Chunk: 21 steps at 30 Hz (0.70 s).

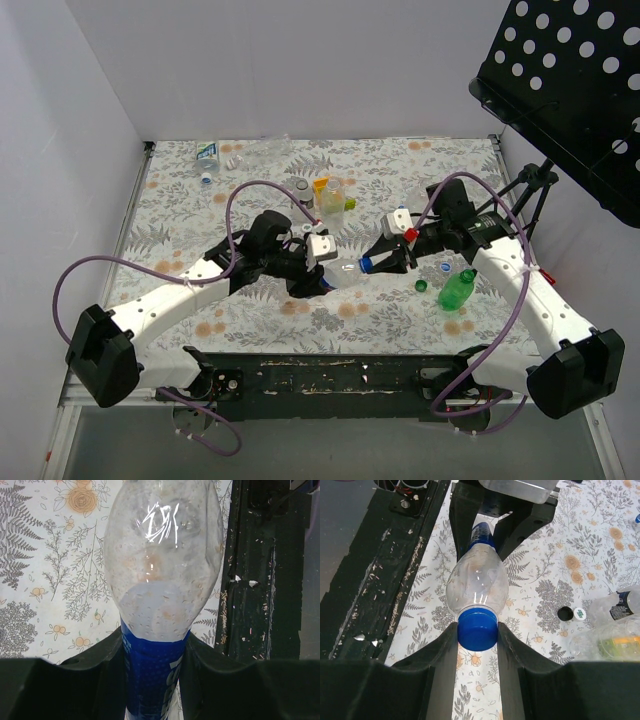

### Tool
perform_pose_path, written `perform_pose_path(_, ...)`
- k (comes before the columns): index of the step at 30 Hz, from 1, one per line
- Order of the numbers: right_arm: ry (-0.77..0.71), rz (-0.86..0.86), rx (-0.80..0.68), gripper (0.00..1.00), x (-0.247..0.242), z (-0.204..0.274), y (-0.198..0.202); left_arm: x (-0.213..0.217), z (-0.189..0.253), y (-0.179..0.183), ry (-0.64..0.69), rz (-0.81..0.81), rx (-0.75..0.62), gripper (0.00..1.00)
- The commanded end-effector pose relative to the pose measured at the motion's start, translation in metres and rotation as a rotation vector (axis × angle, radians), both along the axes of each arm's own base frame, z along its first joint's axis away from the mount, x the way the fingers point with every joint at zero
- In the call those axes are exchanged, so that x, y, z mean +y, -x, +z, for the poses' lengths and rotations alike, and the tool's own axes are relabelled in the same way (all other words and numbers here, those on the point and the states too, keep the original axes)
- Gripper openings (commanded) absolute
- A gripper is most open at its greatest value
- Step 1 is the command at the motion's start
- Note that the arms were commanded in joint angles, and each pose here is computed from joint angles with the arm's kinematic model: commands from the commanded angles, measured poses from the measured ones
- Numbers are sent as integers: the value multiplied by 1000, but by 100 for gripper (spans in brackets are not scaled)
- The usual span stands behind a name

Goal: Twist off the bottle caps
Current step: Unscrew the bottle cap from the plastic bottle.

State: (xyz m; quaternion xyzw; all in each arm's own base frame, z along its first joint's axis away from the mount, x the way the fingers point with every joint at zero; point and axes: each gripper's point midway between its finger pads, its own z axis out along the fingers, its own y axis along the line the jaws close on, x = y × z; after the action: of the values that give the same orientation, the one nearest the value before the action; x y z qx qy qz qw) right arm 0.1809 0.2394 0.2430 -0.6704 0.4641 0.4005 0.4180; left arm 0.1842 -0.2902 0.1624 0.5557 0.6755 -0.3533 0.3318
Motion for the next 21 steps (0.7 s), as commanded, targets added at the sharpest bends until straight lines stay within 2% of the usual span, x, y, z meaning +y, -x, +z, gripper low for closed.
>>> perform_pose_path(1, -57, -29, 48, 40, -3, 14, 3, 8, 6, -2, -9, 33, -60, 11)
perform_pose_path(2, -56, -33, 63, 48, -3, 13, 4, 8, 5, -3, -14, 37, -64, 10)
perform_pose_path(5, -60, -49, 91, 62, -3, 13, 4, 7, 2, -3, -31, 41, -67, 10)
perform_pose_path(12, -56, -135, 120, 81, -14, 13, -1, 6, -1, -5, -52, 53, -84, 11)
perform_pose_path(21, -69, -237, 205, 83, -32, 19, -4, 11, 3, -8, -52, 81, -127, 11)
